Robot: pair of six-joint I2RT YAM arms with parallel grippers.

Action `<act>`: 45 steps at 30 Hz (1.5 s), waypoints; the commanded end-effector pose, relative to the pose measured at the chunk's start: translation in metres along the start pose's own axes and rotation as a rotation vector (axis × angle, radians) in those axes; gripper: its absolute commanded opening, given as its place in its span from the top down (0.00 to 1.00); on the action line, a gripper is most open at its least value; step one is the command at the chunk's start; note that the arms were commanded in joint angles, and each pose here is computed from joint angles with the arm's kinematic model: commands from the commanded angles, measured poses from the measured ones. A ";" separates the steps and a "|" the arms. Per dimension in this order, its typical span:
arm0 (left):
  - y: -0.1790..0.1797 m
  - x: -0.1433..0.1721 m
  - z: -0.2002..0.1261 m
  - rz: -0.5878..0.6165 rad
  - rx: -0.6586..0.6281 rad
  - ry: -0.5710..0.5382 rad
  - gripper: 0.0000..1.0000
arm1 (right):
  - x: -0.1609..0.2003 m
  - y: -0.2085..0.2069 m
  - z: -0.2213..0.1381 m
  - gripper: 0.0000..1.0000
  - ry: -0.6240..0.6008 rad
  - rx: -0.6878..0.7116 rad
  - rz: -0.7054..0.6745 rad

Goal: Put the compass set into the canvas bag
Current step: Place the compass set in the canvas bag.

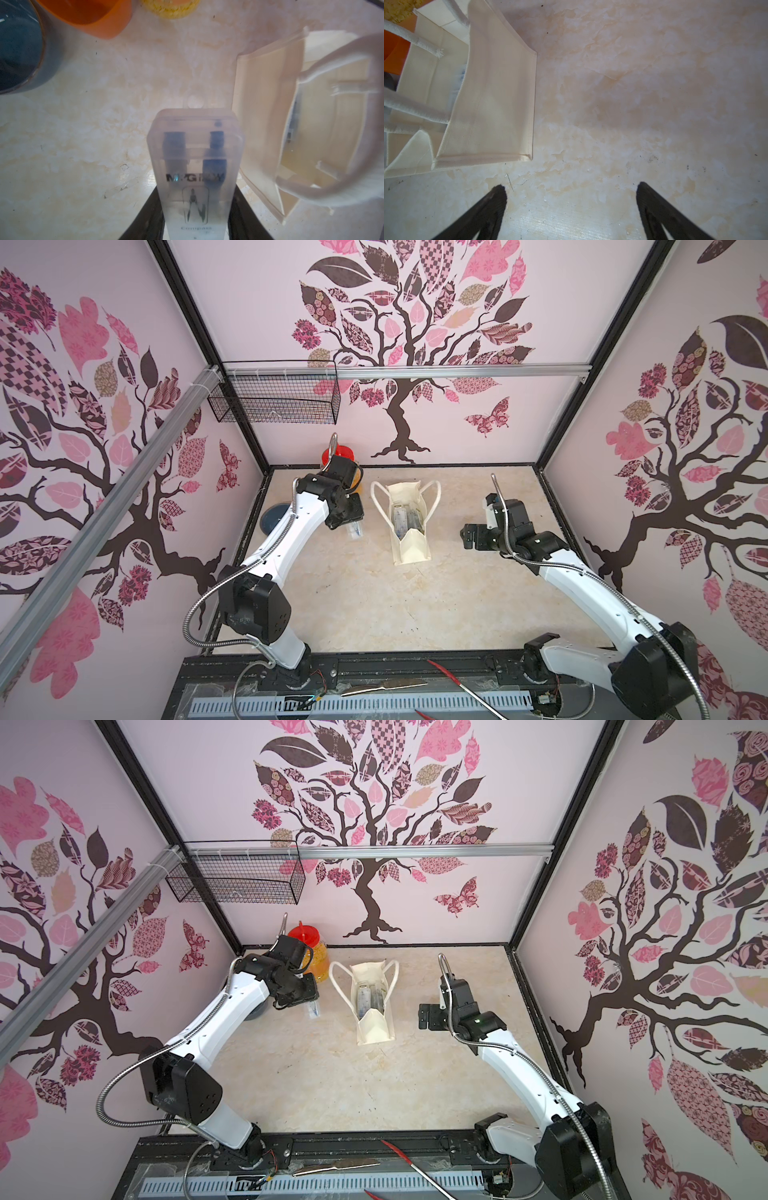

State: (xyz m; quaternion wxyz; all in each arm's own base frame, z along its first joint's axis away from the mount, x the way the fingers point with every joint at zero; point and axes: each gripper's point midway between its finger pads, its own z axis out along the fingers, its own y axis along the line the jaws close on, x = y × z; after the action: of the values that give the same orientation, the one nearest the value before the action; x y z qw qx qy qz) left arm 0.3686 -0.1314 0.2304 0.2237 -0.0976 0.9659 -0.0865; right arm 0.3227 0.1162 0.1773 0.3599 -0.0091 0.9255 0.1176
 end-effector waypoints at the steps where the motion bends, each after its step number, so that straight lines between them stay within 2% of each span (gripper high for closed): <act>1: -0.014 -0.022 -0.038 0.041 0.014 -0.092 0.60 | -0.020 0.005 -0.011 0.00 -0.046 -0.012 0.006; 7: -0.047 -0.043 -0.079 0.069 0.105 -0.195 0.60 | -0.019 0.006 -0.010 0.00 -0.042 -0.017 0.008; 13: -0.097 -0.048 -0.077 0.129 0.212 -0.170 0.60 | -0.021 0.008 -0.010 0.00 -0.044 -0.024 0.008; 17: -0.125 -0.052 -0.058 0.157 0.262 -0.132 0.60 | -0.022 0.007 -0.012 0.00 -0.047 -0.017 0.005; 21: -0.145 -0.052 -0.027 0.200 0.253 -0.114 0.60 | -0.022 0.006 -0.013 0.00 -0.046 -0.016 0.005; 30: -0.152 -0.039 0.040 0.229 0.187 -0.011 0.60 | -0.017 0.003 -0.008 0.00 -0.031 -0.003 -0.004; 37: -0.161 -0.016 0.069 0.280 0.134 0.031 0.60 | -0.016 0.004 -0.005 0.00 -0.025 -0.004 -0.005; 45: -0.164 0.006 0.089 0.257 0.115 0.090 0.60 | -0.013 0.002 -0.005 0.00 -0.023 0.001 -0.008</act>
State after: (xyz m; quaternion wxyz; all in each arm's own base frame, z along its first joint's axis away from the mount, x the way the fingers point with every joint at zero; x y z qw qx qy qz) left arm 0.4273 -0.3019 0.1881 0.1938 0.0535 0.9724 -0.1185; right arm 0.3269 0.1178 0.1884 0.3711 -0.0107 0.9206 0.1209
